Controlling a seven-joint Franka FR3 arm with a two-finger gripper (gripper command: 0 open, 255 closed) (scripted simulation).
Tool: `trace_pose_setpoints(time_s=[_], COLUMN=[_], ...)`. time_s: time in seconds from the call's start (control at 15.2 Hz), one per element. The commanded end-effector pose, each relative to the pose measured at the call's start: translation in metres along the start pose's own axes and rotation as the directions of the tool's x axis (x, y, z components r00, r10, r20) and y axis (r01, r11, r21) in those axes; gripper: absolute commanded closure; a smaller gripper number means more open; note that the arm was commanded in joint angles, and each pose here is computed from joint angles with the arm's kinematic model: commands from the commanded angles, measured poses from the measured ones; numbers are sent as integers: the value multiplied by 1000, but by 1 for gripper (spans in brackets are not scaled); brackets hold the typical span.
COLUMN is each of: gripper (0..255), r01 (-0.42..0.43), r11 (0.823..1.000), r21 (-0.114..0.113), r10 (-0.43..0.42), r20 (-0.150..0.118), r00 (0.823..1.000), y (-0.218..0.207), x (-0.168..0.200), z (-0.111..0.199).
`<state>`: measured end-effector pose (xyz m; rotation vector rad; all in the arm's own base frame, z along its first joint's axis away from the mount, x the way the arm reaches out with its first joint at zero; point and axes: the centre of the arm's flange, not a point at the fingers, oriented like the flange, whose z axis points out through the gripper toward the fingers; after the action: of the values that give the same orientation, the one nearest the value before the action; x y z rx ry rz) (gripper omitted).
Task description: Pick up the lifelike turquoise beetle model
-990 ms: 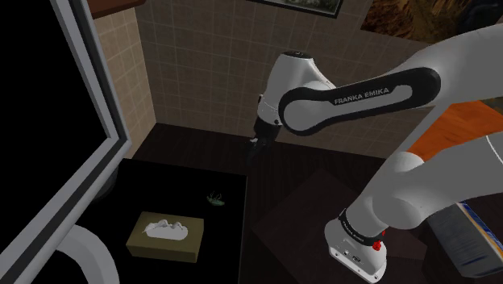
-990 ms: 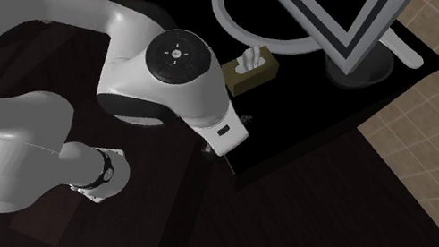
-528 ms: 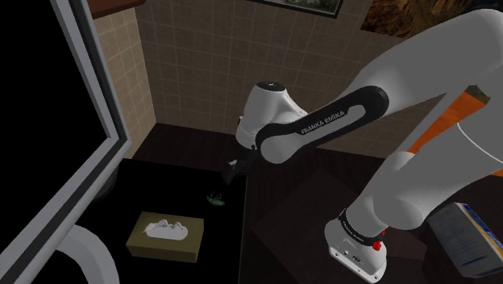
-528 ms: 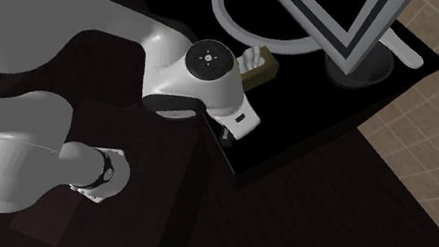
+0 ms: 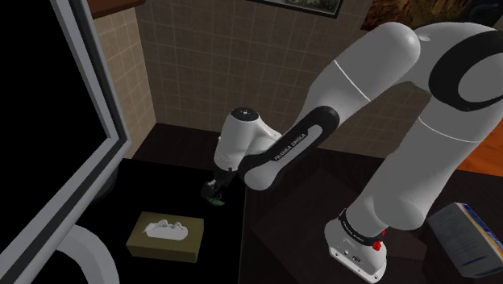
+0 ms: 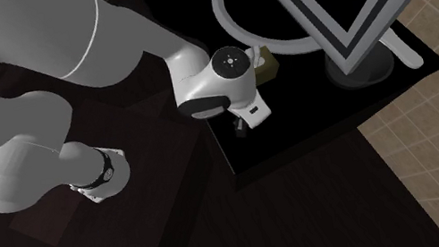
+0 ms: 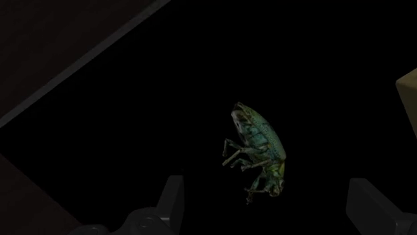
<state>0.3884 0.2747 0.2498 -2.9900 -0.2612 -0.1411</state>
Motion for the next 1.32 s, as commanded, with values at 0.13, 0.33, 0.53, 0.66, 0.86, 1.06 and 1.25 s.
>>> trace_pose_setpoints(time_s=[0.13, 0.33, 0.53, 0.66, 0.86, 1.06, 1.25], gripper=[0, 0, 255, 255, 255, 255, 255], r01=[2, 2, 2, 2, 2, 2, 2], r11=[1000, 1000, 1000, 1000, 1000, 1000, 1000], r21=[1, 1, 1, 1, 1, 1, 1], r10=[-2, -2, -2, -2, -2, -2, -2], r20=[-2, -2, -2, -2, -2, -2, -2], r00=[1000, 1000, 1000, 1000, 1000, 1000, 1000], y=[-1, 1, 2, 2, 2, 2, 0], x=[-1, -2, -3, -3, -3, -3, -1], z=[21, 37, 41, 41, 41, 41, 30])
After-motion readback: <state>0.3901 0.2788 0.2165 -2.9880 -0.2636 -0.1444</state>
